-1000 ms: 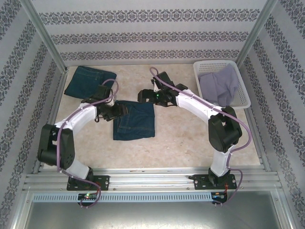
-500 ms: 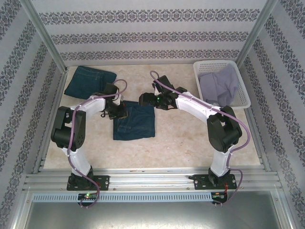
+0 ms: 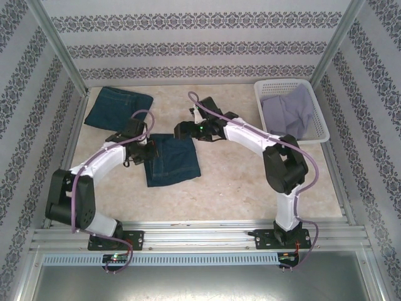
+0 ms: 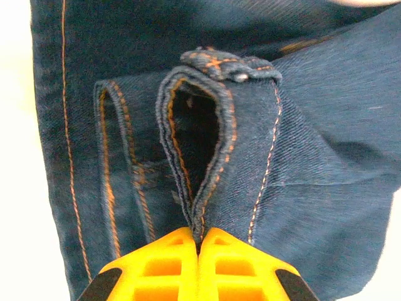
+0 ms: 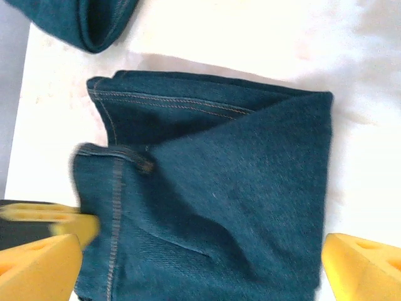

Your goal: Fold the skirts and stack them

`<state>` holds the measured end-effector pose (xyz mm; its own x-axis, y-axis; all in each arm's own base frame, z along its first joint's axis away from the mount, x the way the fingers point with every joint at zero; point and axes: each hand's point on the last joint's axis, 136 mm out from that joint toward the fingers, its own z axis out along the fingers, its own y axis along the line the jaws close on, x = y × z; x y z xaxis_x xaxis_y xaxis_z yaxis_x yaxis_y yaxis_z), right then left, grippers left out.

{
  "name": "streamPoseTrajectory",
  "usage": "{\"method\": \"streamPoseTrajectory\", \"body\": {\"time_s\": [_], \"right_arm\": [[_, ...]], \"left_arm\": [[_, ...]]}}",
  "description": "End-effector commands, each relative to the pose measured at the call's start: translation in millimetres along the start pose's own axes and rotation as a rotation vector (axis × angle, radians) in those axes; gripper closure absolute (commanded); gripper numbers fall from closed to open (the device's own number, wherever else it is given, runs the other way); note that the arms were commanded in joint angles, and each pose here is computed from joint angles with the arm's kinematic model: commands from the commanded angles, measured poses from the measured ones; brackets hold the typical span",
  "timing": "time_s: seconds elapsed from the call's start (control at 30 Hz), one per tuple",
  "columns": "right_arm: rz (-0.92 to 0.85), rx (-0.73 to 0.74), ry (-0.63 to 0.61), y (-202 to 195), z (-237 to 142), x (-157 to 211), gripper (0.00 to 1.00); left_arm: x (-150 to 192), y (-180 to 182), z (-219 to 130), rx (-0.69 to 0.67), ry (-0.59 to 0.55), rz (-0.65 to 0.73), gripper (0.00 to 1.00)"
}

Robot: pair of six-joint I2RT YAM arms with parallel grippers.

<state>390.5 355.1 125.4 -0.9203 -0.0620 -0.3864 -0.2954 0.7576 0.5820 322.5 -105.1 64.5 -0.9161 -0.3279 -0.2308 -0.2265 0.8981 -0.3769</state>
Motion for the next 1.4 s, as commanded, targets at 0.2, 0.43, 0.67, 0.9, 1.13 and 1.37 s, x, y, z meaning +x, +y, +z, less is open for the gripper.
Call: {"method": "streamPoseTrajectory", "body": {"time_s": [0.2, 0.43, 0.67, 0.9, 1.13, 1.37], "right_arm": [[-0.016, -0.080, 0.133, 2, 68, 13, 0.03], [0.272, -0.117, 0.037, -4, 55, 39, 0.03], [0.352, -0.028, -0.266, -3, -2, 40, 0.02], [0.153, 0.253, -0.303, -77, -69, 48, 0.03], [0.353, 0.075, -0.086, -108, -61, 64, 0.20], [0.290, 0.035, 0.014, -107, -29, 62, 0.26]], "left_arm": [[22, 54, 53, -0.192, 0.081, -0.043, 1.00], [-15, 41, 74, -0.176, 0.044, 0.047, 1.00], [-94, -46, 86, -0.102, -0.008, 0.277, 0.87], [-111, -54, 15, -0.145, -0.123, 0.213, 0.29], [-27, -36, -31, 0.001, -0.099, -0.007, 0.16], [29, -41, -3, 0.215, 0.020, -0.144, 0.20]]}}
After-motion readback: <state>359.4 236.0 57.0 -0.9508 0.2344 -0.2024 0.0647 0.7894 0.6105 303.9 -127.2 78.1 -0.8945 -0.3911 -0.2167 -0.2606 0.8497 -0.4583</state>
